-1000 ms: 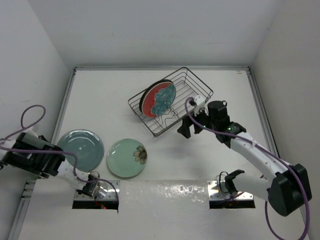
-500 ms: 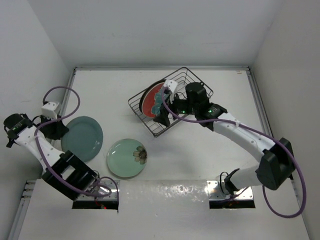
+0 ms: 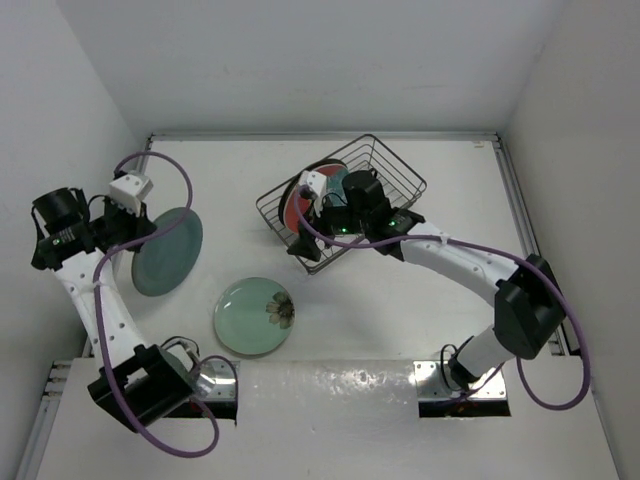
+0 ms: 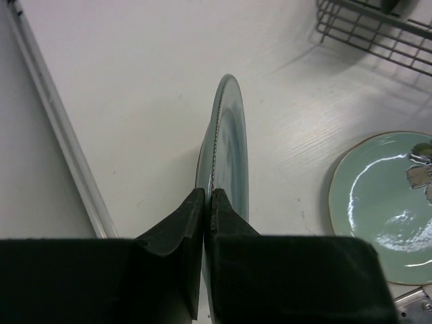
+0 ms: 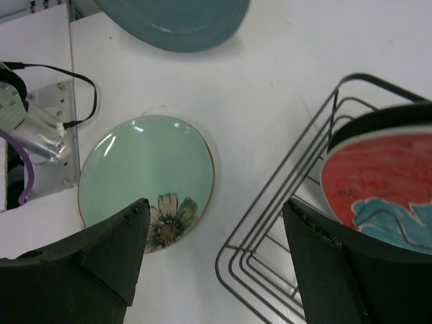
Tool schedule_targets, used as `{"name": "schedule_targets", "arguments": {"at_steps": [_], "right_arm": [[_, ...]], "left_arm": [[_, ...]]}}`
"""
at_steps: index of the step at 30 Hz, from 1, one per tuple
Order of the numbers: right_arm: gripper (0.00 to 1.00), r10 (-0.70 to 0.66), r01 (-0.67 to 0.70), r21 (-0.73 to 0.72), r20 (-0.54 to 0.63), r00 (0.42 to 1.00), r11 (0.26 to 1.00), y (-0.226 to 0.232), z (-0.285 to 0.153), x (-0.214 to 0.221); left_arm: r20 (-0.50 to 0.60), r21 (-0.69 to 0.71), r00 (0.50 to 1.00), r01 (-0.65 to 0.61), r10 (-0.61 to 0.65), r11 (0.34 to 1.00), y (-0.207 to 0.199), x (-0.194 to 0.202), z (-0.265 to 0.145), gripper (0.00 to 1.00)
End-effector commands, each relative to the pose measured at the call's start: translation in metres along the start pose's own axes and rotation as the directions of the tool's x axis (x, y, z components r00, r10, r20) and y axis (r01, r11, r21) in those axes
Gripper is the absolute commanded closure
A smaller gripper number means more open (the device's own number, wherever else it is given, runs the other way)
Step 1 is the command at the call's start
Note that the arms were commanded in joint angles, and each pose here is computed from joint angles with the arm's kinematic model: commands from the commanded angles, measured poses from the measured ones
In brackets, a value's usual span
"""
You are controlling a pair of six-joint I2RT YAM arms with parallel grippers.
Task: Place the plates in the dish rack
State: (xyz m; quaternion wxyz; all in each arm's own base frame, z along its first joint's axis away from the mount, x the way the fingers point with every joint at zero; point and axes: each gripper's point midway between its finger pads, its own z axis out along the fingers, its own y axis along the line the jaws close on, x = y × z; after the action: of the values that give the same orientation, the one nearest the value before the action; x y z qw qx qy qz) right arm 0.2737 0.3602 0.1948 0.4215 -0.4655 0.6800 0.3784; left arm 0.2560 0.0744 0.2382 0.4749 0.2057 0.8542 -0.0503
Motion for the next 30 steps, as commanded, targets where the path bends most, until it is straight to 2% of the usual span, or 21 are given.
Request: {"name": "schedule_targets", "arguments": {"at_steps": [1,5,7,12,21,25,30], "right_arm": [[0.22,-0.082,0.086,-0.03,0.112,0.99,0.996,0.004,0.008,-0.044],[0.23,-0.093,0.099,-0.047,0.115,0.989,0.994,0.003,0.016,-0.042],[0.23,-0.141,0.149,-0.061,0.127,0.982,0.987,0.002,0.023,-0.056],[0.22,-0.159,0.174,-0.104,0.14,0.977,0.979,0.003,0.029,-0.075],[0.19,-0.24,0.241,0.015,0.142,0.96,0.97,0.005,-0.007,-0.069],[0.17,-0.257,0.252,0.057,0.111,0.96,0.966,0.003,-0.021,-0.066],[0.18,-0.226,0.218,0.139,0.047,0.973,0.966,-0.006,-0.032,-0.039]], "left_arm": [[0.096,-0.033,0.991,-0.093,0.096,0.995,0.002,-0.041,0.001,1.0],[0.091,0.002,0.993,-0.078,0.077,0.997,-0.003,-0.034,0.011,1.0],[0.116,0.008,0.99,-0.083,0.081,0.997,-0.007,-0.046,0.01,1.0],[0.192,0.035,0.973,-0.136,0.127,0.99,-0.021,-0.094,0.001,1.0],[0.301,0.046,0.937,-0.201,0.179,0.978,-0.045,-0.159,-0.024,1.0],[0.349,0.081,0.918,-0.228,0.187,0.97,-0.06,-0.178,-0.04,1.0],[0.411,0.12,0.891,-0.264,0.194,0.957,-0.079,-0.198,-0.062,1.0]]}}
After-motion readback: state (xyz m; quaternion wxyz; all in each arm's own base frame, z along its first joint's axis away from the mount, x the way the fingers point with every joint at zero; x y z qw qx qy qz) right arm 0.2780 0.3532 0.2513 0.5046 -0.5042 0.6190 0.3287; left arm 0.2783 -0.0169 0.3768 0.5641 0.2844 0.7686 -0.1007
